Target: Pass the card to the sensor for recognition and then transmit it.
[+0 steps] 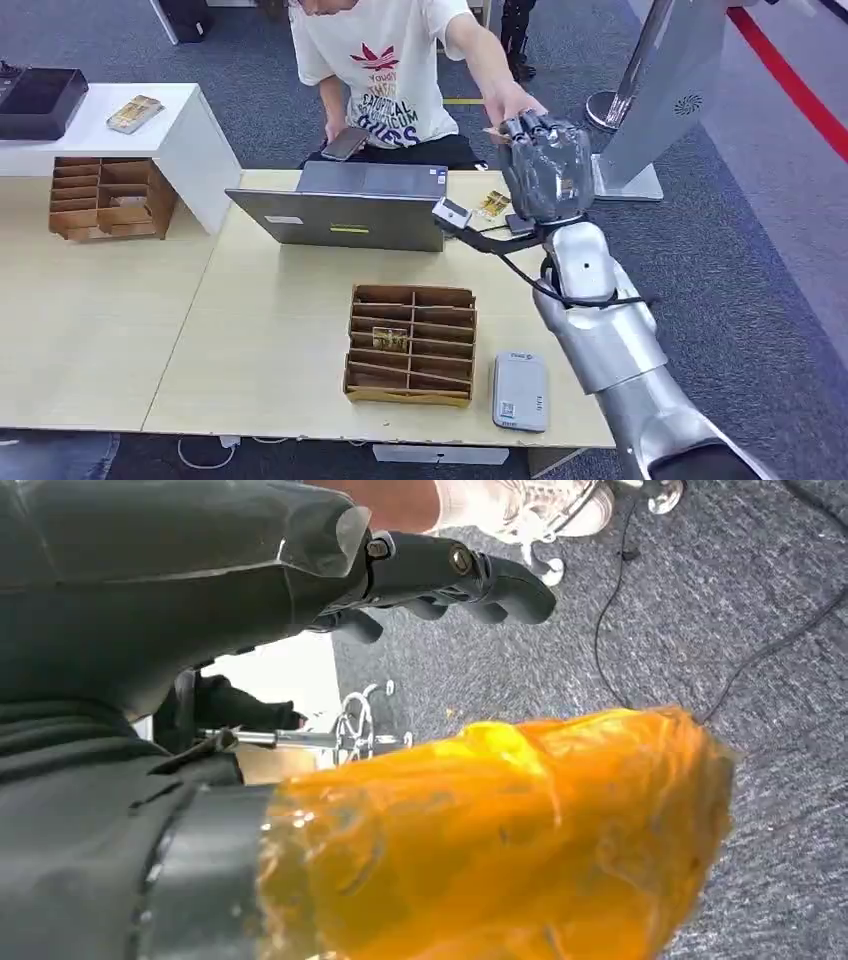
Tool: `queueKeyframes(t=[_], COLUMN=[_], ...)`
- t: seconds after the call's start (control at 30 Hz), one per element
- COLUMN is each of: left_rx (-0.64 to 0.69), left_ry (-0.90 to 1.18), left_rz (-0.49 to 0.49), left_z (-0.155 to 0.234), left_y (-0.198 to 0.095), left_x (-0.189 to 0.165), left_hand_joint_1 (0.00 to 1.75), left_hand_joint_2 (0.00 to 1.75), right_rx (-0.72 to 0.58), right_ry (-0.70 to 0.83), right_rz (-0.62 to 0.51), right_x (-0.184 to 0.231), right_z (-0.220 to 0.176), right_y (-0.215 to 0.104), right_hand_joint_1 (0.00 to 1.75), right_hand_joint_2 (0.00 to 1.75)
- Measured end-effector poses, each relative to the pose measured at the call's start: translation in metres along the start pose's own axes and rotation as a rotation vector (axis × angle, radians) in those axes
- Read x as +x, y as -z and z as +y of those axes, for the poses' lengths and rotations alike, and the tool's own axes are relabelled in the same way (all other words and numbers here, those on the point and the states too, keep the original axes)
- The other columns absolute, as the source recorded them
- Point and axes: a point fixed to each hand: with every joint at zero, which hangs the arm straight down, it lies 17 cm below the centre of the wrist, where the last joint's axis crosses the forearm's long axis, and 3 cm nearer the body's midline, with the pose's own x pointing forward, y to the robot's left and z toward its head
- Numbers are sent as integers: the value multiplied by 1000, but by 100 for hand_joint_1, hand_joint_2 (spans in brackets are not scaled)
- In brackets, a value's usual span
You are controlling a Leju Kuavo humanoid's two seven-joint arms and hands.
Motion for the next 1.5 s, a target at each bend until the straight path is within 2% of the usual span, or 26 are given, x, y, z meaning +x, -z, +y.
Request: queueKeyframes(t=[0.17,0.47,0.67,0.83,1.13,1.3,1.4,1.5], left_rx=[-6,-9,-28,-57,-63,-70,-73,-73], left_ry=[-13,-25,-63,-114,-128,-163,-212,-267], left_rz=[5,10,-8,-47,-53,-68,-79,-87], left_z=[0,0,-5,-16,-19,-19,-15,-8], left_y=[0,1,-1,-4,-5,-4,-3,0], left_x=[-1,-2,3,11,12,14,15,14], left_hand_joint_1=[0,0,0,0,0,0,0,0], left_hand_joint_2=[0,0,0,0,0,0,0,0], right_rx=[91,103,1,-107,-170,-207,-106,41], right_ry=[3,38,221,522,664,1038,1393,1674], right_rz=[0,-5,-37,-51,-63,51,109,95], right_x=[5,10,35,71,89,77,84,103], right_z=[28,34,1,-45,-81,-91,-77,-64], right_y=[-11,-16,-29,-63,-85,-114,-143,-184], right_hand_joint_1=[0,0,0,0,0,0,0,0], right_hand_joint_2=[0,0,0,0,0,0,0,0])
